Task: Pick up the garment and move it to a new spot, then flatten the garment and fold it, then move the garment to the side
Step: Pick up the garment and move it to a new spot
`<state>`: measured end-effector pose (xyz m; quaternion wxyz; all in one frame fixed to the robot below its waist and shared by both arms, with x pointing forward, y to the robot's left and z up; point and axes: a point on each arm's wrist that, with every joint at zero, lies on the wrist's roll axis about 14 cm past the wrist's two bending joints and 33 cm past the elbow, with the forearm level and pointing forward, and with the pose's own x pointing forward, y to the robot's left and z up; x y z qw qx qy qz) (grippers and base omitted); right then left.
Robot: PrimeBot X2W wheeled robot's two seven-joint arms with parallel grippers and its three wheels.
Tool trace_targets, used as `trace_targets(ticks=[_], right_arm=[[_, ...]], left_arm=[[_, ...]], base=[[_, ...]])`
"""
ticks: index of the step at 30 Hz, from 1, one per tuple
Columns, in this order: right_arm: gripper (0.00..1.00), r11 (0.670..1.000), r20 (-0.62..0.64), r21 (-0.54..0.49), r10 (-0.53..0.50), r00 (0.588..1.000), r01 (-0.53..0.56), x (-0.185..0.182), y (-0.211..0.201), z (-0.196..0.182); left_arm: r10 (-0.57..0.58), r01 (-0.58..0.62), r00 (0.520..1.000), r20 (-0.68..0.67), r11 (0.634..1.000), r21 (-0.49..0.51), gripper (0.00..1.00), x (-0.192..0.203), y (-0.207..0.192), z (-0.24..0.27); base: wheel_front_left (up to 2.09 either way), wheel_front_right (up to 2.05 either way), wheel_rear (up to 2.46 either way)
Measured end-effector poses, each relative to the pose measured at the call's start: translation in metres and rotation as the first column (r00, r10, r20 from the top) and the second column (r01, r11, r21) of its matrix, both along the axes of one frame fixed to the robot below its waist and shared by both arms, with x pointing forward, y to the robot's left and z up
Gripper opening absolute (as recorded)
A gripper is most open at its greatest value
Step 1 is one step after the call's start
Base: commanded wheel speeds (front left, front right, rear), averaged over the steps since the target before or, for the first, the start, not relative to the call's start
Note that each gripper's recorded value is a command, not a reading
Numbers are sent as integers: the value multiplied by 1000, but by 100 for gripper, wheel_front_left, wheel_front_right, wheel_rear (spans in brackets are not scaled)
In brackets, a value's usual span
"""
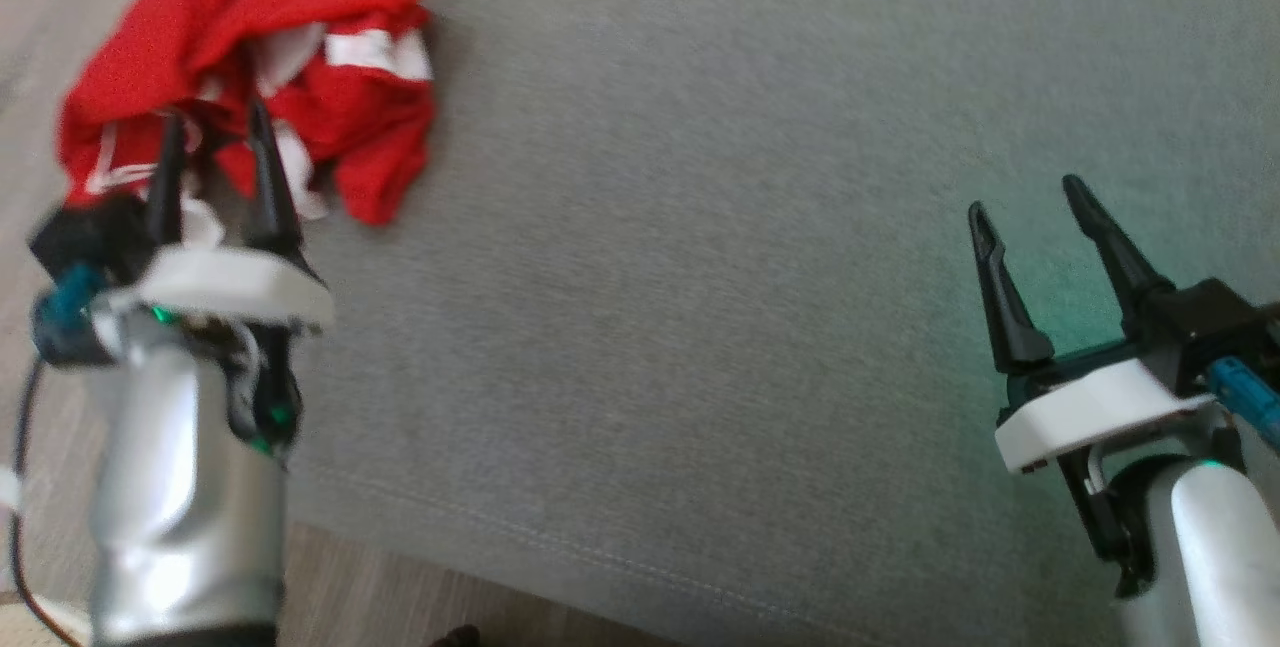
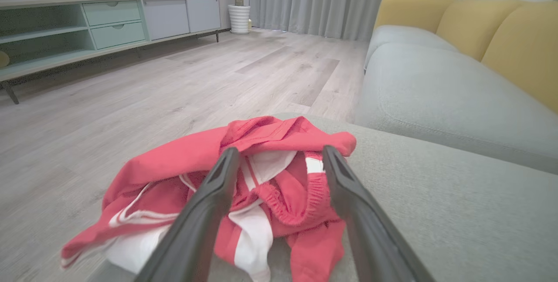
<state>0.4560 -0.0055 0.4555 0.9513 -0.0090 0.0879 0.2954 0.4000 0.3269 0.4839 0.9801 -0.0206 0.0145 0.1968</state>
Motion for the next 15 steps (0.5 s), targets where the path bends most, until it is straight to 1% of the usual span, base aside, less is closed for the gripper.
trace_targets(ticks=[5,9,15], right_arm=[[100,999,-39,-15,-50,998,49,7,-20,-19],[100,997,-57,-25,-79,995,78,14,-31,-30],[100,995,-93,-38,-96,991,92,17,-39,-48]], left_arm=[[-18,22,991,-129,999,27,100,33,14,-33],[7,8,973,-231,998,61,100,45,31,-57],[32,13,944,-329,991,135,100,63,55,-70]], base=[[0,0,0],[0,0,0],[0,0,0]])
